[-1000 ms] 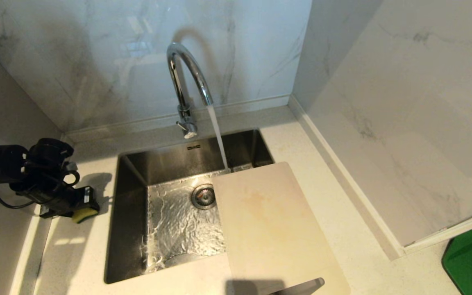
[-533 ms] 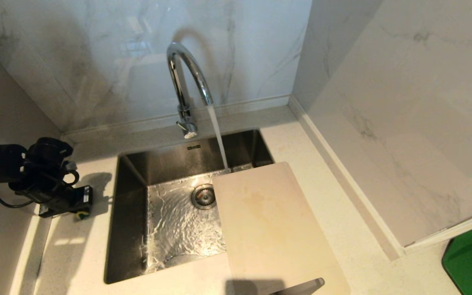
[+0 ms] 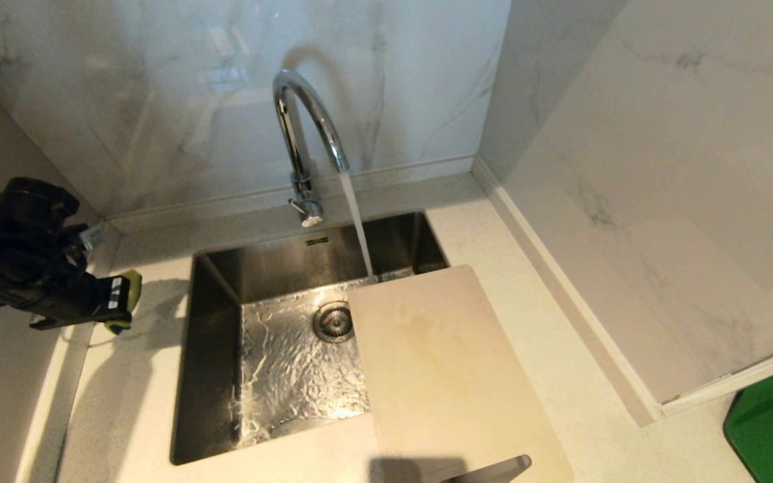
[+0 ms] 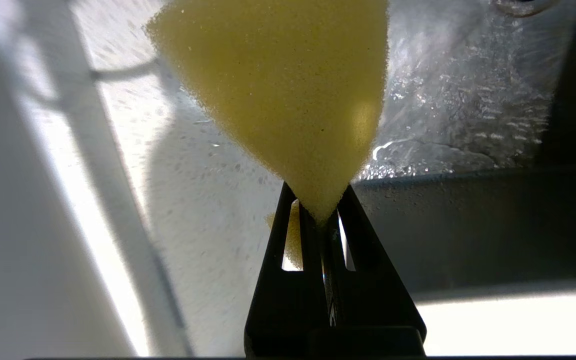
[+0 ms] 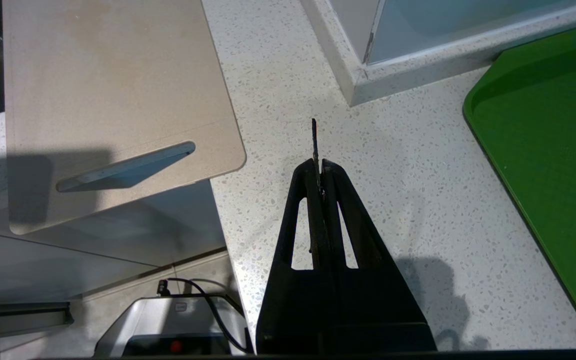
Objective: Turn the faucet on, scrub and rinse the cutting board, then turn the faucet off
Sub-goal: Pick up the cleaning cloth, then pick up the cutting board
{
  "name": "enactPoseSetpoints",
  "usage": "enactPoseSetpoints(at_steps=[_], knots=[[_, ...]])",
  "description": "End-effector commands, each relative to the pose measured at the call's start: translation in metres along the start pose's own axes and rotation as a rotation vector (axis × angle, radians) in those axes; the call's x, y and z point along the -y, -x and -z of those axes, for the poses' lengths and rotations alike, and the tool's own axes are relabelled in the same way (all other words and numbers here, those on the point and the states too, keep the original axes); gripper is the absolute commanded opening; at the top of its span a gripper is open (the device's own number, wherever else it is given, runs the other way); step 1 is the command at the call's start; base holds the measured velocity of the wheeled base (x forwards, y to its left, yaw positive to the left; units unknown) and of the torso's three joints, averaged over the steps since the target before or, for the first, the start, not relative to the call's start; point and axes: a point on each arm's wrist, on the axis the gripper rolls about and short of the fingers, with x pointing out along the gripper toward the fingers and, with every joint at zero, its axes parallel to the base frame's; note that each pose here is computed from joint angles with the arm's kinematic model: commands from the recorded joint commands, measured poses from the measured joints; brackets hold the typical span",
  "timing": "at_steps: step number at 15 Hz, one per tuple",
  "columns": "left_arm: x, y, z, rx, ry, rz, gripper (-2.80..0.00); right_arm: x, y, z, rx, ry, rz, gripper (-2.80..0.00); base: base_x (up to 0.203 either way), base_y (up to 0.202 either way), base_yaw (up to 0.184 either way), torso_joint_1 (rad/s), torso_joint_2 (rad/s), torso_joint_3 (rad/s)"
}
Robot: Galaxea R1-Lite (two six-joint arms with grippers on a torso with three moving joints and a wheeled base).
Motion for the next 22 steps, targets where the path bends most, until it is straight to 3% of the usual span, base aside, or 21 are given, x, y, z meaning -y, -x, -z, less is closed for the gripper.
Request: enactPoseSetpoints(at_steps=[1,4,11,16,22], knots=[[0.005,0.062,0.006,0.136,-0.054,0.024,-2.80,0.000,0.000,0.000,0.001,0.000,0.000,-2.80,0.000,0.000,0.000,0.000,0.00,0.000],[0.004,0.110,0.025,0.231,-0.120,0.032,-2.80,0.000,0.000,0.000,0.001,0.000,0.000,-2.80,0.000,0.000,0.000,0.000,0.00,0.000],[0.000,0.195,0.082,0.330,-0.160,0.044,-2.80,0.000,0.000,0.000,0.000,0.000,-0.001,-2.80,0.000,0.000,0.000,0.000,0.00,0.000],[-0.006,0.233,0.142,0.400,-0.183,0.071,-2.80,0.000,0.000,0.000,0.000,0.000,0.000,-2.80,0.000,0.000,0.000,0.000,0.00,0.000],[-0.019,0.267,0.216,0.569,-0.178,0.079,-2.80,0.000,0.000,0.000,0.000,0.000,0.000,-2.80,0.000,0.000,0.000,0.000,0.00,0.000]])
